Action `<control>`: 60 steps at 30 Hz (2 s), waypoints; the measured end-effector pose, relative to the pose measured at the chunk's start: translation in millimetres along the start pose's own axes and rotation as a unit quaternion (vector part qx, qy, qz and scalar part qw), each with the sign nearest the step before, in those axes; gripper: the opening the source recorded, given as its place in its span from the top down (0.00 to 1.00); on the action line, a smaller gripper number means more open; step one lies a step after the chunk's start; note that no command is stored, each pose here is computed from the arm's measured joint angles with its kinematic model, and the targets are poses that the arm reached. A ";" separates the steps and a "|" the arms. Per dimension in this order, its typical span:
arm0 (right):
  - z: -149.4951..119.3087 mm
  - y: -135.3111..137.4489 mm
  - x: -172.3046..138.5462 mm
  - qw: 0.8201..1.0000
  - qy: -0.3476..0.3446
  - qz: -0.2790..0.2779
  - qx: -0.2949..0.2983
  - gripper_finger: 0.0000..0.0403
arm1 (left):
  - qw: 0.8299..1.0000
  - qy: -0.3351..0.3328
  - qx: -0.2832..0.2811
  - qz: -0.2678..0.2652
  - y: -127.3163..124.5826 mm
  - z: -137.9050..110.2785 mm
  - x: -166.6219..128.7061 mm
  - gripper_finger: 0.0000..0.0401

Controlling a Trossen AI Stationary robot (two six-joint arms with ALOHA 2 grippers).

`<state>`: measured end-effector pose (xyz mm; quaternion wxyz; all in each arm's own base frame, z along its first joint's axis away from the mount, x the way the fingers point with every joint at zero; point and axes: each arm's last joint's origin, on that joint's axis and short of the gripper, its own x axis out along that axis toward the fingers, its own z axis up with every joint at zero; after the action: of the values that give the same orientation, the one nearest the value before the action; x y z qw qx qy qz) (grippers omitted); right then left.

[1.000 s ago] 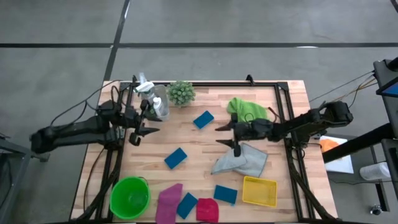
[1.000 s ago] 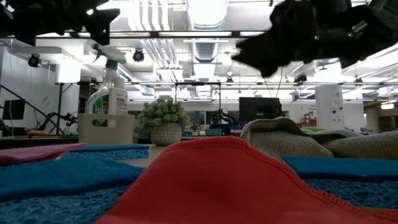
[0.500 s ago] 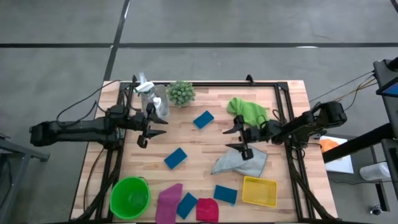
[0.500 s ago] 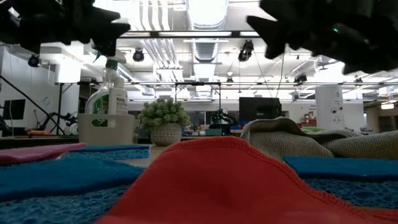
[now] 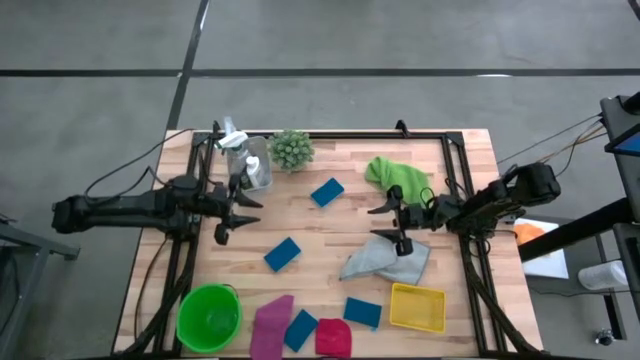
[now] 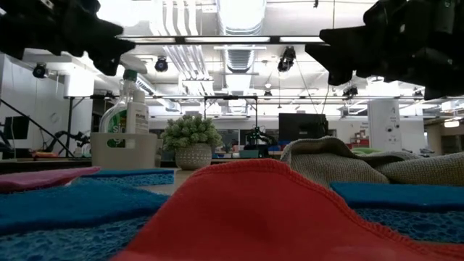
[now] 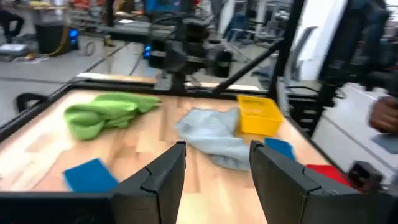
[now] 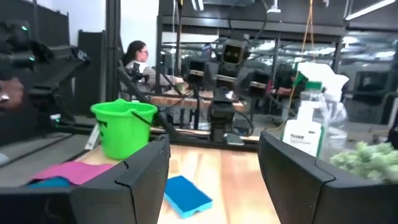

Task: Pick & Place Kitchen Items
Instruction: Put the green towel into the green bucket

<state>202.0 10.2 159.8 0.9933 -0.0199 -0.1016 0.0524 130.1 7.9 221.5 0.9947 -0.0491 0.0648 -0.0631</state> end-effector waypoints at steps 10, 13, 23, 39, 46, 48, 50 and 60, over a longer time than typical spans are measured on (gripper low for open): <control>2.0 -14.8 -0.5 0.999 -0.004 -0.039 -0.037 0.42 | 0.998 0.007 0.030 0.060 -13.5 -3.0 2.5 0.57; -0.6 -15.9 -0.7 0.999 0.009 -0.042 -0.031 0.42 | 0.998 0.020 0.048 0.034 -20.0 -5.5 2.3 0.58; -5.9 -15.9 -1.3 0.999 0.035 -0.042 0.004 0.42 | 0.989 0.022 0.086 -0.117 -38.7 -7.6 -5.8 0.59; -19.2 -24.3 -3.1 0.982 0.128 -0.137 0.034 0.42 | 0.993 -0.049 0.084 -0.071 -30.7 -41.9 -20.6 0.59; -23.0 -35.4 10.6 0.957 0.228 -0.173 0.044 0.42 | 0.994 -0.049 0.083 -0.045 -29.0 -43.5 -20.2 0.59; -20.6 -38.5 16.7 0.946 0.262 -0.186 0.045 0.42 | 0.995 -0.048 0.082 -0.038 -28.5 -43.5 -20.1 0.59; -16.0 -41.0 22.5 0.932 0.300 -0.200 0.041 0.42 | 0.995 -0.048 0.082 -0.036 -28.4 -43.6 -20.1 0.59; 46.4 -52.9 40.4 0.811 0.485 -0.326 0.035 0.42 | 0.995 -0.049 0.082 -0.030 -28.1 -43.2 -20.1 0.59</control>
<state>237.2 -36.6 216.0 0.8722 0.0263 0.3951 -0.2870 101.1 -21.1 184.3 0.9950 0.0274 0.0091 -0.0957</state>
